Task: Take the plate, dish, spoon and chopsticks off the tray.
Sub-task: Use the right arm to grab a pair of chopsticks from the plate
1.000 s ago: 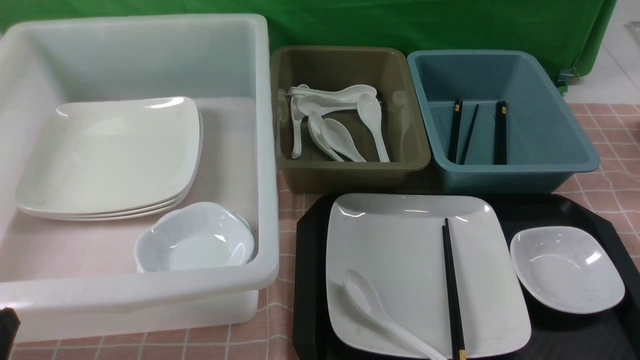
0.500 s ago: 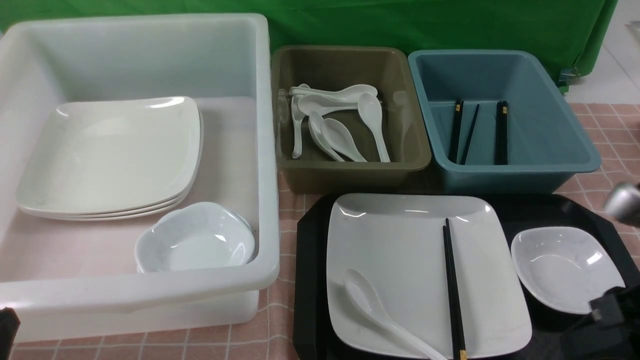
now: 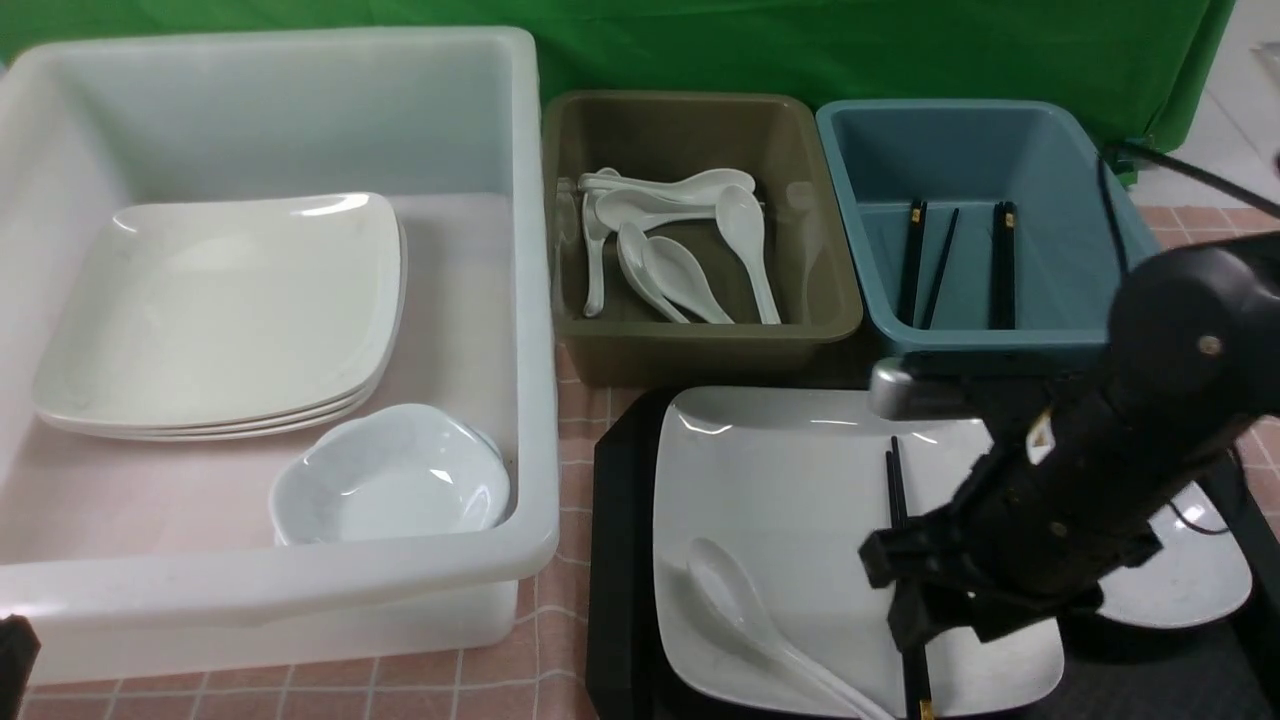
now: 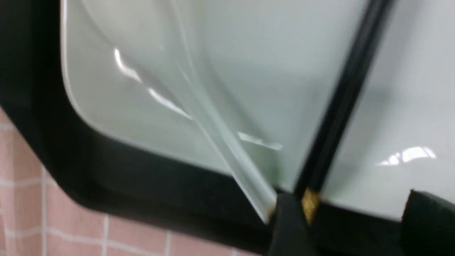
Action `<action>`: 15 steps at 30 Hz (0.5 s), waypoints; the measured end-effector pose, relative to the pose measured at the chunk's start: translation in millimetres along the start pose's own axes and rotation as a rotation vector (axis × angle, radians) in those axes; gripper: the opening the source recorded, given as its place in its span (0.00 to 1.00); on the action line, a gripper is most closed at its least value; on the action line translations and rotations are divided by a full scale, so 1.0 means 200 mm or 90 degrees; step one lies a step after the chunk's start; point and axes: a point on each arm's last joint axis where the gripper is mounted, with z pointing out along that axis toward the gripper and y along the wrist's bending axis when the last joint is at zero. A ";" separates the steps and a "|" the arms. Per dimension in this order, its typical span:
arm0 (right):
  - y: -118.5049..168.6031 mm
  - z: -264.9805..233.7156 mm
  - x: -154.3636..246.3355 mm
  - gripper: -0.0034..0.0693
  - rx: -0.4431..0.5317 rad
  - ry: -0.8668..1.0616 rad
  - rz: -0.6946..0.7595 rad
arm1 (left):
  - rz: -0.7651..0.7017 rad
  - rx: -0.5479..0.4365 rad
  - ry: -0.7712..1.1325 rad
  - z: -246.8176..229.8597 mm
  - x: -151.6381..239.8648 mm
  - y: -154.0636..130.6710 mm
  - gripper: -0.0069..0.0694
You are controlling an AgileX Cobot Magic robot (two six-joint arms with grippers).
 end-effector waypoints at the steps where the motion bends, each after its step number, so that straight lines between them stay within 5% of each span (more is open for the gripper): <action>1: 0.02 0.05 -0.05 0.70 0.005 0.005 0.004 | 0.000 0.000 0.000 0.00 0.00 0.00 0.12; 15: -0.02 0.33 -0.15 0.70 0.068 0.092 0.005 | 0.000 0.000 0.000 0.00 0.00 0.00 0.12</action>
